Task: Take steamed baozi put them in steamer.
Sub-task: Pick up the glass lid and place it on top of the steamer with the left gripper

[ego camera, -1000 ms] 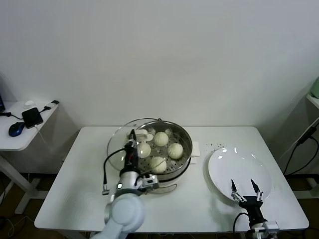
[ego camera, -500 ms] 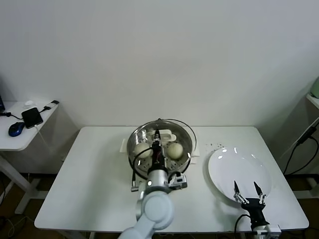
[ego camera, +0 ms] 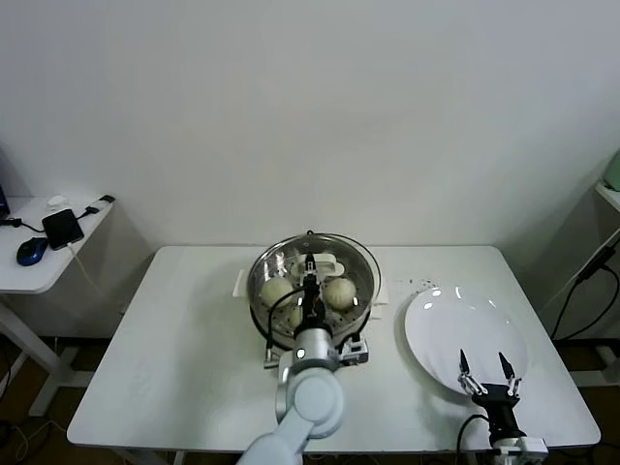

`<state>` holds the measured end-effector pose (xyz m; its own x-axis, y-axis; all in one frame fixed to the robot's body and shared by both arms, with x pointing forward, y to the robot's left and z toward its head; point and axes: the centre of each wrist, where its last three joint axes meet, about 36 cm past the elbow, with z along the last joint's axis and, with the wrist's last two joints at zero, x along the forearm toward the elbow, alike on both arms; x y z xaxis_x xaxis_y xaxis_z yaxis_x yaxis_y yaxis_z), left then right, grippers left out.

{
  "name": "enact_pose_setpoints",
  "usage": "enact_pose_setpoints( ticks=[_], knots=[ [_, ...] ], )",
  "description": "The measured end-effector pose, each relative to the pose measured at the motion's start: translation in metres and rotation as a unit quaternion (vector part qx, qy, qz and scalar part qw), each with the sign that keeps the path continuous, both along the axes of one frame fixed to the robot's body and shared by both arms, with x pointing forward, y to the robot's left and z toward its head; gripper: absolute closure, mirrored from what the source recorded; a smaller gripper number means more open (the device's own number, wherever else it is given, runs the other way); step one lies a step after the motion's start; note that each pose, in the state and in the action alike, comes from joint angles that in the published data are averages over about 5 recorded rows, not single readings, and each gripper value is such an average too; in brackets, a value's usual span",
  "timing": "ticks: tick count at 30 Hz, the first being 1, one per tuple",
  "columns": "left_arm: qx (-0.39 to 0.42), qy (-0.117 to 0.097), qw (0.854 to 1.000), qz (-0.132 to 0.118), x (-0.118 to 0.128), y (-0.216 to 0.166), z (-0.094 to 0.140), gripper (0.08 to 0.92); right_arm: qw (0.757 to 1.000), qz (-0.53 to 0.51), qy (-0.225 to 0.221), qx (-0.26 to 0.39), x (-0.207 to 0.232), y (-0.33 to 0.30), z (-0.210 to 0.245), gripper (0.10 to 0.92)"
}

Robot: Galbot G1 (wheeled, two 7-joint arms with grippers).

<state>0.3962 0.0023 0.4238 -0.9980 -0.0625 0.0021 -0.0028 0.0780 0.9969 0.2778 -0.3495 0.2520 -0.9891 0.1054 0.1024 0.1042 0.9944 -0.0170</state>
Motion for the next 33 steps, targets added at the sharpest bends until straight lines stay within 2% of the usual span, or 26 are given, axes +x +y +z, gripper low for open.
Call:
enact_pose_setpoints(
  ticks=[23, 33],
  knots=[
    [0.023, -0.004, 1.0, 0.021, 0.006, 0.006, -0.022, 0.855, 1.0, -0.001, -0.012, -0.01, 0.002, 0.002, -0.005, 0.2],
    [0.013, 0.004, 1.0, 0.009, -0.008, 0.008, -0.018, 0.594, 1.0, 0.005, -0.014, -0.011, 0.006, 0.004, -0.001, 0.2]
  ],
)
